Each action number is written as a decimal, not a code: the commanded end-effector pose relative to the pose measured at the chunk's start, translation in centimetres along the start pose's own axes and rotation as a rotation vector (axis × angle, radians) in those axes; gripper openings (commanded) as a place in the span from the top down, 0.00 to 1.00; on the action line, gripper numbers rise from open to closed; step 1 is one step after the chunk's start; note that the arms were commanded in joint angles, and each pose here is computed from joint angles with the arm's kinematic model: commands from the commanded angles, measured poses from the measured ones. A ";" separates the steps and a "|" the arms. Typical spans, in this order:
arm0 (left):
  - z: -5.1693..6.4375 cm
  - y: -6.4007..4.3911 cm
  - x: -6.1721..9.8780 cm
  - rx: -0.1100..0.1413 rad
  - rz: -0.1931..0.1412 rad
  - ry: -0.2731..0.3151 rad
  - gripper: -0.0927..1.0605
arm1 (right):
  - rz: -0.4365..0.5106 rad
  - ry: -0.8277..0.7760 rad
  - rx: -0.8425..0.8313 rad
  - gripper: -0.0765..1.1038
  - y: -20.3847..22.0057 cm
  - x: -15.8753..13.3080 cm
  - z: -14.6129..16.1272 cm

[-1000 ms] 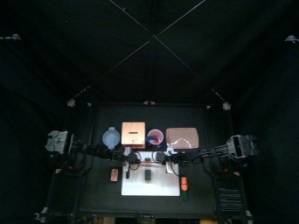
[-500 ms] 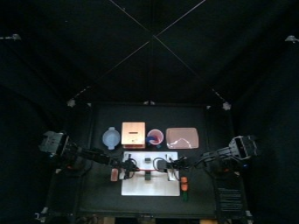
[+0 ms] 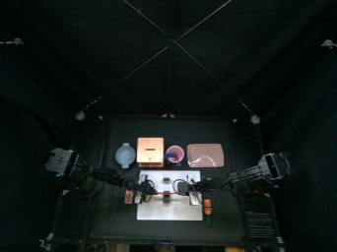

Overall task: Cut the sushi into 4 pieces with the knife
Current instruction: Cut the sushi into 4 pieces

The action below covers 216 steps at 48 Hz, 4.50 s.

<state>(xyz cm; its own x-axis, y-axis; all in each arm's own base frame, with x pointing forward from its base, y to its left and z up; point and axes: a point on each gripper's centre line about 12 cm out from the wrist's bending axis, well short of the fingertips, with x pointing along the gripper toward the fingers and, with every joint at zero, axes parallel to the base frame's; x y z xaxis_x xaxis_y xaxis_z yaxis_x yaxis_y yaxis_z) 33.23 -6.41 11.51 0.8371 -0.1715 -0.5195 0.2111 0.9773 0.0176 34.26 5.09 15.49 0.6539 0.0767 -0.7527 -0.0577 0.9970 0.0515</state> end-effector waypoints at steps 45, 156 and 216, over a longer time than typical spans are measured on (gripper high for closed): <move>-0.4 -0.8 1.2 -0.010 -0.010 0.015 0.71 | 0.007 -0.014 0.019 0.78 0.0 0.3 0.1; 1.5 -1.0 1.0 0.018 -0.024 -0.025 0.71 | 0.038 -0.053 0.040 0.78 1.1 -0.8 0.6; -0.4 -2.1 1.9 -0.023 -0.031 0.034 0.71 | 0.045 -0.005 0.035 0.78 1.7 0.9 -0.2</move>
<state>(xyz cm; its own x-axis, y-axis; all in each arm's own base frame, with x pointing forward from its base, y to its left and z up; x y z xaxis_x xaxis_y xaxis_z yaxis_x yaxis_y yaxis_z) 33.92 -8.62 9.76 0.8046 -0.1953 -0.5608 0.2226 0.9747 -0.0201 34.19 7.06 13.79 0.6290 0.1215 -0.7678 -0.0611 0.9924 0.1069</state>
